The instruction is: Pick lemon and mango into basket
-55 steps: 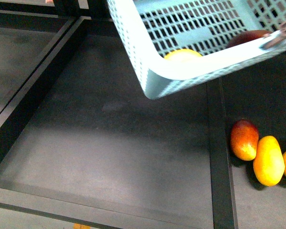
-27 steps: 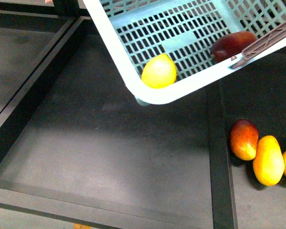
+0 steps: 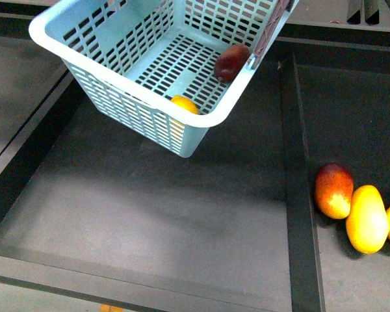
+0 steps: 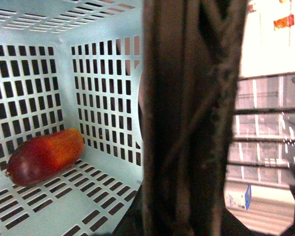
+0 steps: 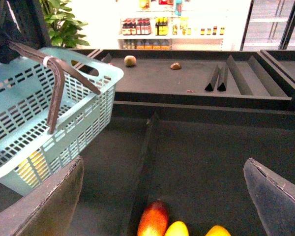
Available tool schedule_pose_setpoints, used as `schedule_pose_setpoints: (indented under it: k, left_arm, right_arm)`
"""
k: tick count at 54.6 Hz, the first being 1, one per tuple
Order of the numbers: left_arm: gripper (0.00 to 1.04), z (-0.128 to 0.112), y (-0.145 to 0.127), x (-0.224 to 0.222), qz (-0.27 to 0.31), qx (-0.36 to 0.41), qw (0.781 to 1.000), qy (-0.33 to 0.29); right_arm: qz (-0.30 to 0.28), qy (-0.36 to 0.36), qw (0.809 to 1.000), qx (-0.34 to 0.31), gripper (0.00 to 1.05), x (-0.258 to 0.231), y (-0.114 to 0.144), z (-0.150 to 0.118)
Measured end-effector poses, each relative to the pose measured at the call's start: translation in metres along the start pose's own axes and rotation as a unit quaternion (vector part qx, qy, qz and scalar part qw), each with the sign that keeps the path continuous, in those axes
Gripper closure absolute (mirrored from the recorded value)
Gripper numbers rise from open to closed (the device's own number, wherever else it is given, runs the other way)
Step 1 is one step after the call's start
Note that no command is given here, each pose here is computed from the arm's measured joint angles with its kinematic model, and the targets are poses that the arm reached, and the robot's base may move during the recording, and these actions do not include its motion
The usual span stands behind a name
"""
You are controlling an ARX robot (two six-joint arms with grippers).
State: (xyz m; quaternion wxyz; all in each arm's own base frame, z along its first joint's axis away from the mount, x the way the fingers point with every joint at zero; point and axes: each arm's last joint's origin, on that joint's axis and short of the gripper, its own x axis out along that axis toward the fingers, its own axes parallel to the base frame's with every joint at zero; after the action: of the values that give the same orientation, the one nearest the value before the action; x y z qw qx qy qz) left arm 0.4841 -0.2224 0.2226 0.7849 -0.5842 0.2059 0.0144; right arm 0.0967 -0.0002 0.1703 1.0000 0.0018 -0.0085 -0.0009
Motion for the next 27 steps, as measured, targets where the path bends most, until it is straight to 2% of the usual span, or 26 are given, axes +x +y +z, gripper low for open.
schedule_pose_setpoints:
  k: [6, 19, 27]
  left_arm:
    - [1.00, 0.007, 0.014, 0.021, 0.035, -0.038, 0.999, -0.013]
    - [1.00, 0.018, 0.042, 0.056, 0.156, -0.105, 0.982, -0.022]
    - [1.00, 0.018, 0.046, 0.058, 0.157, -0.114, 0.981, -0.022]
  right_arm:
    - [0.000, 0.000, 1.000, 0.000, 0.09, 0.000, 0.000, 0.000]
    - [0.000, 0.000, 1.000, 0.000, 0.09, 0.000, 0.000, 0.000]
    - [0.000, 0.000, 1.000, 0.000, 0.09, 0.000, 0.000, 0.000]
